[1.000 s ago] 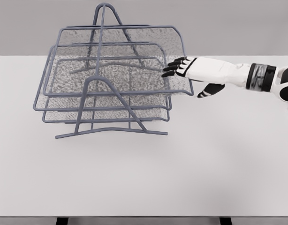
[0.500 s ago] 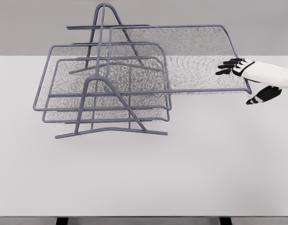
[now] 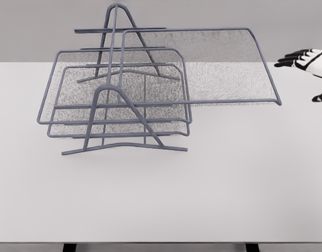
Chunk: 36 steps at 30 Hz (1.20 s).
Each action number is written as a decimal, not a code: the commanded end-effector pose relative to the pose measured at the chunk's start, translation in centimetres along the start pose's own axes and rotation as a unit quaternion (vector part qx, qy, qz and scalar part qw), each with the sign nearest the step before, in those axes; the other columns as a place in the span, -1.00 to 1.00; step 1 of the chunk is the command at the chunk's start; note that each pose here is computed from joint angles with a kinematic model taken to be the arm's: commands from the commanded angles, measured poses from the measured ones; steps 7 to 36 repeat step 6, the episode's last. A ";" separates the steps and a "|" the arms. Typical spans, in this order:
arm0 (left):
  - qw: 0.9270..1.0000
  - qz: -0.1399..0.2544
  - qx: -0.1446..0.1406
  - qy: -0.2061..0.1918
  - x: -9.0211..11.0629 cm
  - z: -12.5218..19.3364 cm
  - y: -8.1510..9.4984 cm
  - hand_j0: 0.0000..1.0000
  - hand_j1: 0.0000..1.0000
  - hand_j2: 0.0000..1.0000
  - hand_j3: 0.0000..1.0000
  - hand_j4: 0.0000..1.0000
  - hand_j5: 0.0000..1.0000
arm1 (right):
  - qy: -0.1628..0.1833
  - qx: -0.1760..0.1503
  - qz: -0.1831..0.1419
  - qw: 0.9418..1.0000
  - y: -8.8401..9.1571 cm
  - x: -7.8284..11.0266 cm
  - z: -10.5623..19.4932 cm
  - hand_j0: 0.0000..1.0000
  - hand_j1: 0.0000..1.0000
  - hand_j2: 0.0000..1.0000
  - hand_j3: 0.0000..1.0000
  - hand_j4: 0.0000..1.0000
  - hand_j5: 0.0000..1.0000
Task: Pull out the upper folder box with right arm
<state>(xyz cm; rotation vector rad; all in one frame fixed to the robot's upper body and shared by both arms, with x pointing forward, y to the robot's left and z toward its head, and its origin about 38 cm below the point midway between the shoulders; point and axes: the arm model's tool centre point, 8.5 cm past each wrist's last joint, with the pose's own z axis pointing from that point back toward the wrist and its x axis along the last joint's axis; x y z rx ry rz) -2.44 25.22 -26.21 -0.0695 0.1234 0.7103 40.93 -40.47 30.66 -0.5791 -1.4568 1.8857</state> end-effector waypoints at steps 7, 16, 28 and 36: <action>1.000 0.000 -0.001 -0.001 0.1 0.0 -0.1 1.00 1.00 1.00 1.00 1.00 1.00 | -0.059 -0.018 0.013 0.998 -0.9 3.4 -2.0 1.00 1.00 1.00 1.00 1.00 1.00; 1.000 0.000 -0.001 -0.001 0.1 0.0 -0.1 1.00 1.00 1.00 1.00 1.00 1.00 | -0.059 -0.018 0.013 0.998 -0.9 3.4 -2.0 1.00 1.00 1.00 1.00 1.00 1.00; 1.000 0.000 -0.001 -0.001 0.1 0.0 -0.1 1.00 1.00 1.00 1.00 1.00 1.00 | -0.059 -0.018 0.013 0.998 -0.9 3.4 -2.0 1.00 1.00 1.00 1.00 1.00 1.00; 1.000 0.000 -0.001 -0.001 0.1 0.0 -0.1 1.00 1.00 1.00 1.00 1.00 1.00 | -0.059 -0.018 0.013 0.998 -0.9 3.4 -2.0 1.00 1.00 1.00 1.00 1.00 1.00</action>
